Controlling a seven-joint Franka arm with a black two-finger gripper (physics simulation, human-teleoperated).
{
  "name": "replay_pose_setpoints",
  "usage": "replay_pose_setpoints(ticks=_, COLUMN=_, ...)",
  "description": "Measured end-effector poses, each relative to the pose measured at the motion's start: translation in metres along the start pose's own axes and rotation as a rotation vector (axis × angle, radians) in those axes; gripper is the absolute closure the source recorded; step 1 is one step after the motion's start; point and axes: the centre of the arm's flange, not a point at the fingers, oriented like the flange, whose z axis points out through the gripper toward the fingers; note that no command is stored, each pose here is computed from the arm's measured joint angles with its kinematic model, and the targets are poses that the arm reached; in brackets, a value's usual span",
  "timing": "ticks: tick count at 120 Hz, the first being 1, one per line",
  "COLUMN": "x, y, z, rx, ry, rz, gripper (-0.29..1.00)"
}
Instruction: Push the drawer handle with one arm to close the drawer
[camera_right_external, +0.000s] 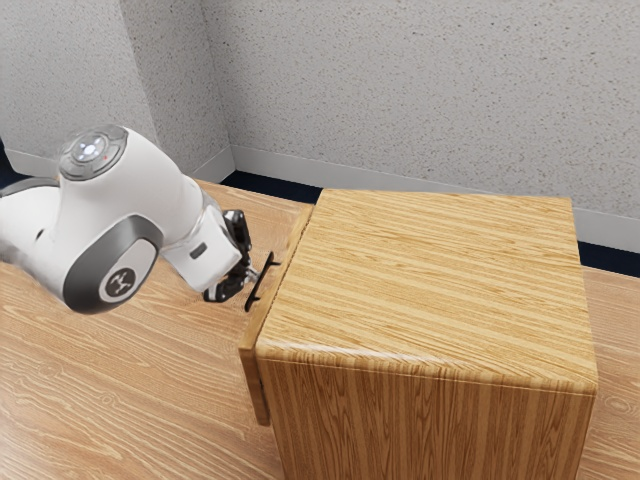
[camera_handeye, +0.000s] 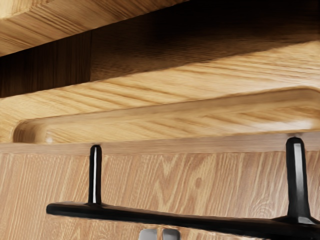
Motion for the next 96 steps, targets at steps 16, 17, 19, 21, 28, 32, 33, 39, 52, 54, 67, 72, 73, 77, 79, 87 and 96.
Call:
replay_pose_setpoints(ticks=16, x=0.022, y=0.002, z=0.007, rx=-0.011, ry=0.017, rz=0.019, gripper=0.79)
replay_pose_setpoints(ticks=17, x=0.023, y=0.003, z=0.008, rx=-0.011, ry=0.018, rz=0.019, gripper=0.79)
replay_pose_setpoints(ticks=19, x=0.024, y=0.003, z=0.008, rx=-0.011, ry=0.019, rz=0.02, gripper=0.79)
replay_pose_setpoints(ticks=21, x=0.026, y=0.004, z=0.008, rx=-0.011, ry=0.02, rz=0.021, gripper=0.79)
replay_pose_setpoints(ticks=28, x=0.029, y=0.005, z=0.01, rx=-0.008, ry=0.019, rz=0.017, gripper=0.79)
replay_pose_setpoints(ticks=32, x=0.03, y=0.005, z=0.011, rx=-0.006, ry=0.018, rz=0.014, gripper=0.8)
replay_pose_setpoints(ticks=33, x=0.031, y=0.004, z=0.012, rx=-0.006, ry=0.018, rz=0.013, gripper=0.81)
replay_pose_setpoints(ticks=39, x=0.032, y=0.003, z=0.013, rx=-0.001, ry=0.015, rz=0.011, gripper=0.8)
replay_pose_setpoints(ticks=52, x=0.029, y=0.002, z=0.002, rx=0.031, ry=0.012, rz=-0.019, gripper=0.71)
replay_pose_setpoints(ticks=54, x=0.028, y=0.003, z=-0.001, rx=0.038, ry=0.014, rz=-0.031, gripper=0.73)
replay_pose_setpoints(ticks=67, x=0.002, y=0.003, z=-0.017, rx=0.088, ry=-0.002, rz=-0.135, gripper=0.78)
replay_pose_setpoints(ticks=72, x=-0.01, y=-0.002, z=-0.02, rx=0.102, ry=-0.014, rz=-0.182, gripper=0.78)
replay_pose_setpoints(ticks=73, x=-0.013, y=-0.003, z=-0.021, rx=0.104, ry=-0.016, rz=-0.191, gripper=0.78)
replay_pose_setpoints(ticks=77, x=-0.03, y=-0.014, z=-0.026, rx=0.11, ry=-0.019, rz=-0.26, gripper=0.78)
replay_pose_setpoints(ticks=79, x=-0.042, y=-0.02, z=-0.029, rx=0.109, ry=-0.019, rz=-0.304, gripper=0.78)
replay_pose_setpoints(ticks=87, x=-0.085, y=-0.053, z=-0.04, rx=0.09, ry=-0.007, rz=-0.514, gripper=0.78)
replay_pose_setpoints(ticks=96, x=-0.103, y=-0.099, z=-0.059, rx=0.047, ry=-0.014, rz=-0.705, gripper=0.66)
